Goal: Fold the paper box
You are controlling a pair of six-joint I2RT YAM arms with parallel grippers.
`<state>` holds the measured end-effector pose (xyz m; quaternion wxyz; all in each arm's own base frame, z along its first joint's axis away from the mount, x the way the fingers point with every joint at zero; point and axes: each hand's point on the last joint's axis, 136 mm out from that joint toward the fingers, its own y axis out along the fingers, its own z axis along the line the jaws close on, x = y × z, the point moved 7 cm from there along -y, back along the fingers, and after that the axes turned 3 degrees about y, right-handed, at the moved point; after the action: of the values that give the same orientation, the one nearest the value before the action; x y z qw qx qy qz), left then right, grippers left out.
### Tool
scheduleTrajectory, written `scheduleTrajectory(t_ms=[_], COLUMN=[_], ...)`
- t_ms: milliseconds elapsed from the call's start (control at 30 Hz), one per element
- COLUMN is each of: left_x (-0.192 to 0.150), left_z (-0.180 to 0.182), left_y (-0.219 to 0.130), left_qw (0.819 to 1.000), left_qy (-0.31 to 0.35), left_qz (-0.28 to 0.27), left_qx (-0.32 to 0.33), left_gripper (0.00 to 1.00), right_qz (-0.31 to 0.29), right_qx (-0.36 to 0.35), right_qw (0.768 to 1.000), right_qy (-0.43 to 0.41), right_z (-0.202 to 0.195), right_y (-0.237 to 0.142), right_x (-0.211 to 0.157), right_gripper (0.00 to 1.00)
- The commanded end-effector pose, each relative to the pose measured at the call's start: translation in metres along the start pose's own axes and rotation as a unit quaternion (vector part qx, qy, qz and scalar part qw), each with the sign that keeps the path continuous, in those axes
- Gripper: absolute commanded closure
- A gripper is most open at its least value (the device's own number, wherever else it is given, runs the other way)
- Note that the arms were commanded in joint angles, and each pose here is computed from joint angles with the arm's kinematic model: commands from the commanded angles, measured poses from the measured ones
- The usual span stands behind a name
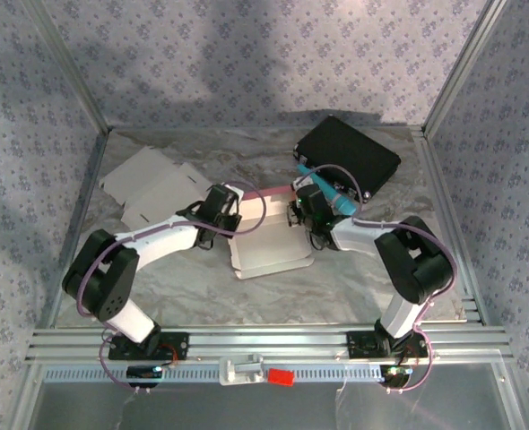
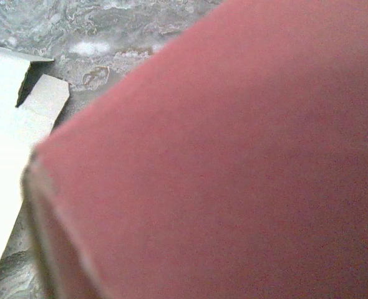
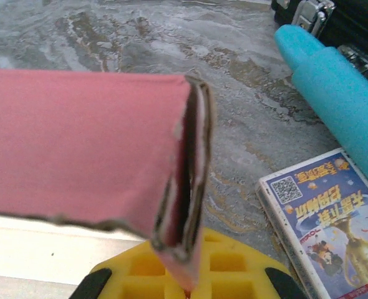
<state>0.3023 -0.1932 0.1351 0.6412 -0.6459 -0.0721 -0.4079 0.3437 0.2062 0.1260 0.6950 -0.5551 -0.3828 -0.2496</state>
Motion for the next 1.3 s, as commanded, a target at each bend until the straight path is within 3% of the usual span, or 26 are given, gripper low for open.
scheduleTrajectory(t_ms=[0,167,333,500,667,867,1067,1267], left_x=[0.007,0.019,0.024,0.027,0.028,0.026,0.027,0.029], left_z=[-0.003,-0.001,-0.005,-0.009,-0.007,-0.001,-0.002,-0.003], left_y=[0.000,-0.001,-0.003,0.000,0.009,0.014,0.019,0.023], left_qw=[1.000,0.997,0.993,0.991,0.985,0.977,0.974,0.973], left_qy=[-0.011,-0.036,-0.052,-0.054,-0.055,-0.052,-0.033,-0.036], left_qz=[0.024,0.071,0.102,0.120,0.152,0.189,0.207,0.212], left_qx=[-0.007,0.003,-0.012,-0.038,-0.054,-0.079,-0.087,-0.090], left_gripper=[1.00,1.00,1.00,1.00,1.00,1.00,1.00,1.00], right_qz=[0.007,0.052,0.129,0.176,0.182,0.176,0.178,0.188], right_qx=[-0.060,-0.135,-0.240,-0.266,-0.237,-0.144,-0.103,-0.093], right_qw=[0.998,0.986,0.954,0.940,0.947,0.968,0.972,0.970], right_qy=[0.035,0.079,0.125,0.120,0.116,0.109,0.117,0.121], right_z=[0.001,-0.007,-0.015,-0.009,-0.007,-0.006,-0.014,-0.022], right_y=[-0.002,-0.010,-0.023,-0.025,-0.020,-0.016,-0.014,-0.011], right_x=[0.015,0.020,0.021,0.012,0.015,0.028,0.036,0.033], right_gripper=[1.00,1.00,1.00,1.00,1.00,1.00,0.80,0.76])
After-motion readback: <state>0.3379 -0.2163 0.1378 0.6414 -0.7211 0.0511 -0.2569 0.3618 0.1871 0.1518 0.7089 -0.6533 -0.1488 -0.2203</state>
